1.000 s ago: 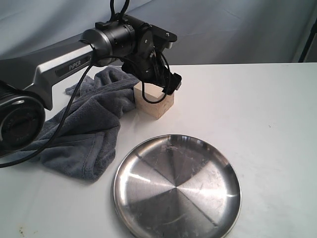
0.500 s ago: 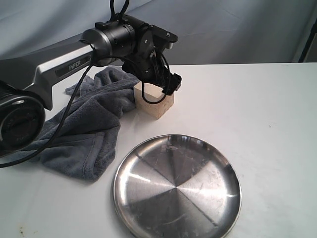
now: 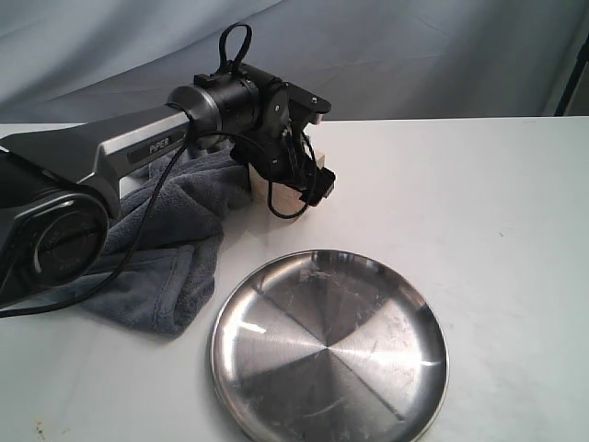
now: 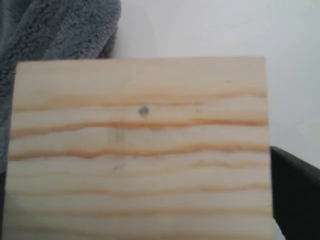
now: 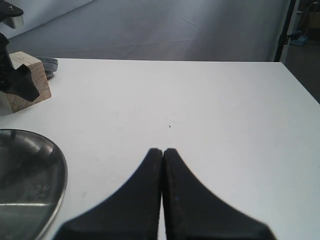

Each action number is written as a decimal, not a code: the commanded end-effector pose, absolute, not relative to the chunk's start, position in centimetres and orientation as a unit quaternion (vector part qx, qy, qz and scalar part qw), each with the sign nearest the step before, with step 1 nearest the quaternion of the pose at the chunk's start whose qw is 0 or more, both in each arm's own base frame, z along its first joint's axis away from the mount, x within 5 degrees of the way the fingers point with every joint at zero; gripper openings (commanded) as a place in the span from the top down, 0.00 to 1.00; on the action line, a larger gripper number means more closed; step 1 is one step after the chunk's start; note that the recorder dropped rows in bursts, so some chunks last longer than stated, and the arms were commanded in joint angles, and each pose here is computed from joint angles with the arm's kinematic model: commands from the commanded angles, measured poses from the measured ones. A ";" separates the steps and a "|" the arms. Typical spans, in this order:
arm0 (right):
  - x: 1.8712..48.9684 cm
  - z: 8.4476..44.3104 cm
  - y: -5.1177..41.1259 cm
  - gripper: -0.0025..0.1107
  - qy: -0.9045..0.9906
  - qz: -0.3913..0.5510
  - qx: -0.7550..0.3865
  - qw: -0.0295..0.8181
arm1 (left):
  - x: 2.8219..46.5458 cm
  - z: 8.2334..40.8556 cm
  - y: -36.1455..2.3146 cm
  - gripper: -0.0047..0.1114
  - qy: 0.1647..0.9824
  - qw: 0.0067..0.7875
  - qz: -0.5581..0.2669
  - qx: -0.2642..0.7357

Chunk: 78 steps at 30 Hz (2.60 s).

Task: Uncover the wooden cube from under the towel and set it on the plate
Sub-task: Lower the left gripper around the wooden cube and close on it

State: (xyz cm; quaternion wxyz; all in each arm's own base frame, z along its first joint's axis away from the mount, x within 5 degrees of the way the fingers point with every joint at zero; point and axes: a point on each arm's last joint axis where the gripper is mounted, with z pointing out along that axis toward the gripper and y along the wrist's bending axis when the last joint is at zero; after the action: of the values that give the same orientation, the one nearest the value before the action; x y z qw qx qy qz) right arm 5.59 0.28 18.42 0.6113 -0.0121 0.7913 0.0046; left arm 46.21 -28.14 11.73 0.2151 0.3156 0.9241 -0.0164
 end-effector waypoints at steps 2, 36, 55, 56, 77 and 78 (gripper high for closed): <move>5.6 18.3 0.3 0.98 0.792 0.005 -0.014 0.611 | 46.2 11.0 -28.3 0.06 0.926 0.207 -0.024 0.313; 5.6 18.3 0.3 0.98 0.792 0.005 -0.014 0.611 | 46.1 10.9 -28.3 0.06 0.927 0.204 -0.024 0.312; 5.6 18.3 0.3 0.98 0.792 0.005 -0.014 0.611 | 46.1 10.9 -28.3 0.06 0.929 0.203 -0.025 0.308; 5.6 18.3 0.3 0.98 0.792 0.005 -0.014 0.611 | 46.1 10.9 -28.3 0.06 0.929 0.203 -0.025 0.308; 5.6 18.3 0.3 0.98 0.792 0.005 -0.014 0.611 | 46.2 10.9 -28.3 0.65 0.928 0.207 -0.023 0.309; 5.6 18.3 0.3 0.98 0.792 0.005 -0.014 0.611 | 46.2 10.9 -28.3 0.65 0.928 0.208 -0.022 0.310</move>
State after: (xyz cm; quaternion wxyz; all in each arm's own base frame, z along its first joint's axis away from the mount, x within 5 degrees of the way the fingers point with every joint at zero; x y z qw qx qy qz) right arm 5.59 0.28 18.42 0.6113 -0.0121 0.7913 0.0046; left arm 46.32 -27.99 11.02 0.2079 0.3110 0.9272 -0.0179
